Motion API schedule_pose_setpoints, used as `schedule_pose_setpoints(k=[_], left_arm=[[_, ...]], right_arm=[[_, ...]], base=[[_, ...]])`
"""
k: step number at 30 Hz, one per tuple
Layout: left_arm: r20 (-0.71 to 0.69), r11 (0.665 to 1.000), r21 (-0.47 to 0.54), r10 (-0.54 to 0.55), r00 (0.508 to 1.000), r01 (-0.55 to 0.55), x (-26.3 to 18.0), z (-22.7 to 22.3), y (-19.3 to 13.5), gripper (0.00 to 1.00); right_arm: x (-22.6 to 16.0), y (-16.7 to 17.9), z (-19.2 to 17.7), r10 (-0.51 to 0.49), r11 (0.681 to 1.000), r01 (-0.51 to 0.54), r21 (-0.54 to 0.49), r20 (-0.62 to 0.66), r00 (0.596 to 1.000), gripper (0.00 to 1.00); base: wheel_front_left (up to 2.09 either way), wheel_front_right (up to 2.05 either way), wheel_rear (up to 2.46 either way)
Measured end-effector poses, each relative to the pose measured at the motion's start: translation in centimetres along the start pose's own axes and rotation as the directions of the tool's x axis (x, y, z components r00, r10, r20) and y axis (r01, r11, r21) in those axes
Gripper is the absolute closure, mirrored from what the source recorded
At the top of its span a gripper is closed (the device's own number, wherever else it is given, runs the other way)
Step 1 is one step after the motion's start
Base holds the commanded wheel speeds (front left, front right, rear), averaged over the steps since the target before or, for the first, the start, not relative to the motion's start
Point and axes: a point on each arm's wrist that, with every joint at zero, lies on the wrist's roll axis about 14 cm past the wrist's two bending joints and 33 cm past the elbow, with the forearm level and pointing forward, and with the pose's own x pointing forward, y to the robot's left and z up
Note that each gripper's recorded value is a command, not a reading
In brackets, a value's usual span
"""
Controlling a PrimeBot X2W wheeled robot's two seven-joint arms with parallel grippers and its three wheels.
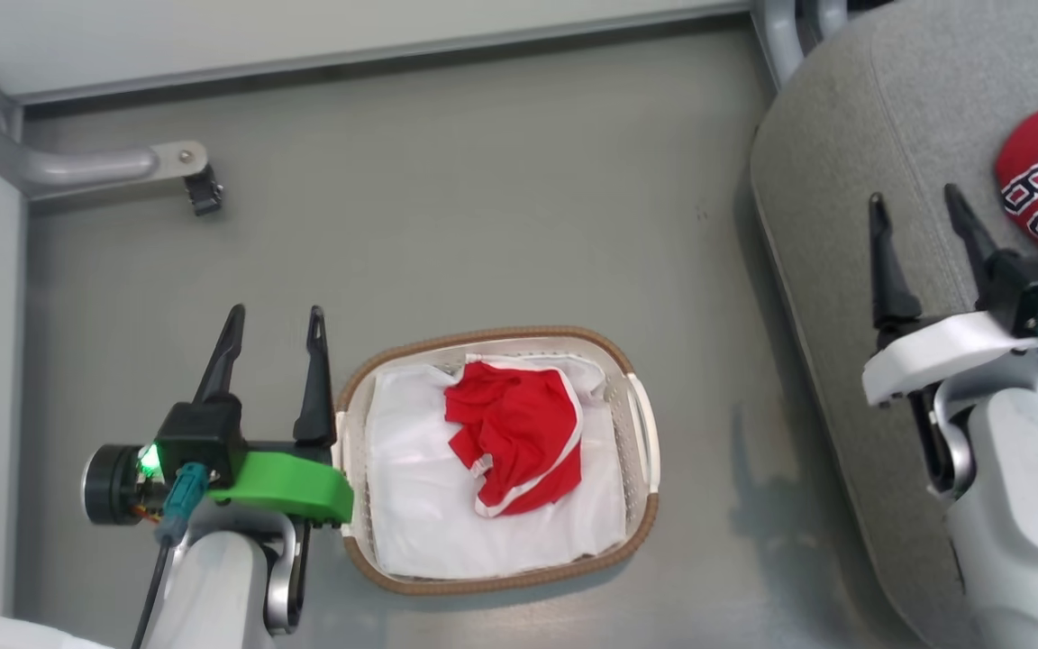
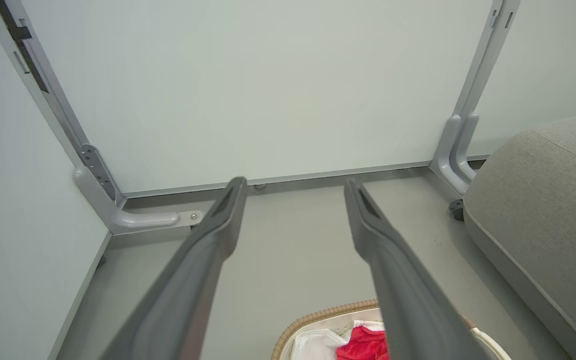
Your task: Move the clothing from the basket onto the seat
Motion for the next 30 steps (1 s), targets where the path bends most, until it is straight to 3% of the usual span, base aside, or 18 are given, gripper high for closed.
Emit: schedule_pose_setpoints(k=[12,30], left_arm=[[0.017,0.991,0.03,0.133,0.991,-0.133,-4.6,1.3,3.4,0.0],[0.039,0.991,0.021,0.131,0.991,-0.131,-9.4,1.9,2.0,0.0]], right_arm=[[-2.6,5.3,0.4,0.109,0.991,-0.109,0.075,0.003,0.994,0.0],[-7.9,5.2,0.0,0.067,0.988,-0.063,0.141,-0.021,0.998,0.0]], base=[[0.0,0.0,0.0],[0.0,0.0,0.0]])
